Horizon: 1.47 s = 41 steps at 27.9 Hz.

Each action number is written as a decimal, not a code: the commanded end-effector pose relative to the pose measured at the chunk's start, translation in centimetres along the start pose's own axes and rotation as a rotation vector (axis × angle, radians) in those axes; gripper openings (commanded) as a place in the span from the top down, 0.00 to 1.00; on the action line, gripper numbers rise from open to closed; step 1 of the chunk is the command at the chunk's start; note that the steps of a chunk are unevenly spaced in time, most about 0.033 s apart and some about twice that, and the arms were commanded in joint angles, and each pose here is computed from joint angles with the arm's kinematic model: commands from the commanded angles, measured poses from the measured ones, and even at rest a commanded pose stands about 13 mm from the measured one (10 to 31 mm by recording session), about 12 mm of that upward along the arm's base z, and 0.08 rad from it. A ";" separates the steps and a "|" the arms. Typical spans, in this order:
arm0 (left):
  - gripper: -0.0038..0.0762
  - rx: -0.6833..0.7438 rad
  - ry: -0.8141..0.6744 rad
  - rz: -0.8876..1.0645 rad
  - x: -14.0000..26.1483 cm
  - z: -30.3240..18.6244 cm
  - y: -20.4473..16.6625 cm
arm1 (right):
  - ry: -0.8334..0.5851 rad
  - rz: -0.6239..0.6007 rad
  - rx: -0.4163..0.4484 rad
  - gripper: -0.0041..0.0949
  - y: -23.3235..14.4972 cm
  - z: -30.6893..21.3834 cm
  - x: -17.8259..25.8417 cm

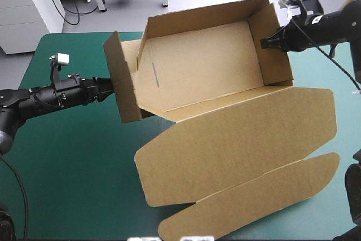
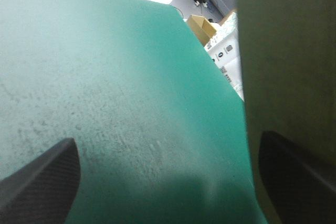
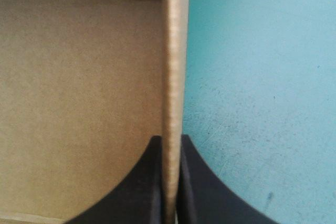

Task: Fold the box

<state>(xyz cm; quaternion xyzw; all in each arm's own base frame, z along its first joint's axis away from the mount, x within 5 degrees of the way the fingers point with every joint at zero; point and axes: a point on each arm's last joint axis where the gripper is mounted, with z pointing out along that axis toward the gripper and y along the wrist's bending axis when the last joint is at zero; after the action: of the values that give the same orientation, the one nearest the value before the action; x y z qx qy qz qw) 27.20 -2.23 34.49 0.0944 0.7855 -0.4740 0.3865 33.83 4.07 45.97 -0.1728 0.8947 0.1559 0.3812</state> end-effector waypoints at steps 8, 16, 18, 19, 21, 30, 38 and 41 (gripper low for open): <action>0.13 0.196 -0.055 0.185 -2.1 -1.5 -7.5 | -0.163 -0.026 0.092 0.97 3.8 -1.7 -1.8; 0.13 0.232 -0.037 0.200 -1.7 -0.3 -8.5 | -0.192 -0.013 0.089 0.97 4.0 -1.7 -2.1; 0.13 0.232 -0.038 0.204 -1.6 0.1 -8.8 | -0.201 -0.016 0.089 0.97 4.2 -1.6 -2.2; 0.13 0.226 -0.041 0.209 -1.7 0.3 -9.0 | -0.202 -0.017 0.092 0.97 4.3 -1.6 -2.2; 0.13 0.220 -0.050 0.223 -1.9 0.7 -9.4 | -0.205 -0.023 0.093 0.97 4.4 -1.6 -2.3; 0.13 0.122 -0.064 0.281 -2.9 1.8 -11.3 | -0.247 -0.068 0.174 0.97 6.2 -1.1 -2.8; 0.14 -0.063 -0.044 0.307 -2.9 3.0 -11.5 | -0.307 -0.087 0.172 0.97 7.6 -1.0 -3.3; 0.15 -0.140 -0.061 0.294 -3.0 3.4 -11.4 | -0.323 -0.079 0.178 0.97 7.5 -1.0 -3.4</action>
<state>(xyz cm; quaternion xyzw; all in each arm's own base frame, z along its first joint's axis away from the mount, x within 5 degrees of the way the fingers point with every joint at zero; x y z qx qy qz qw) 25.74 -10.24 41.11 0.1999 0.7971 -0.3612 0.4407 33.79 11.20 46.96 -0.1619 0.8676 0.0614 0.4661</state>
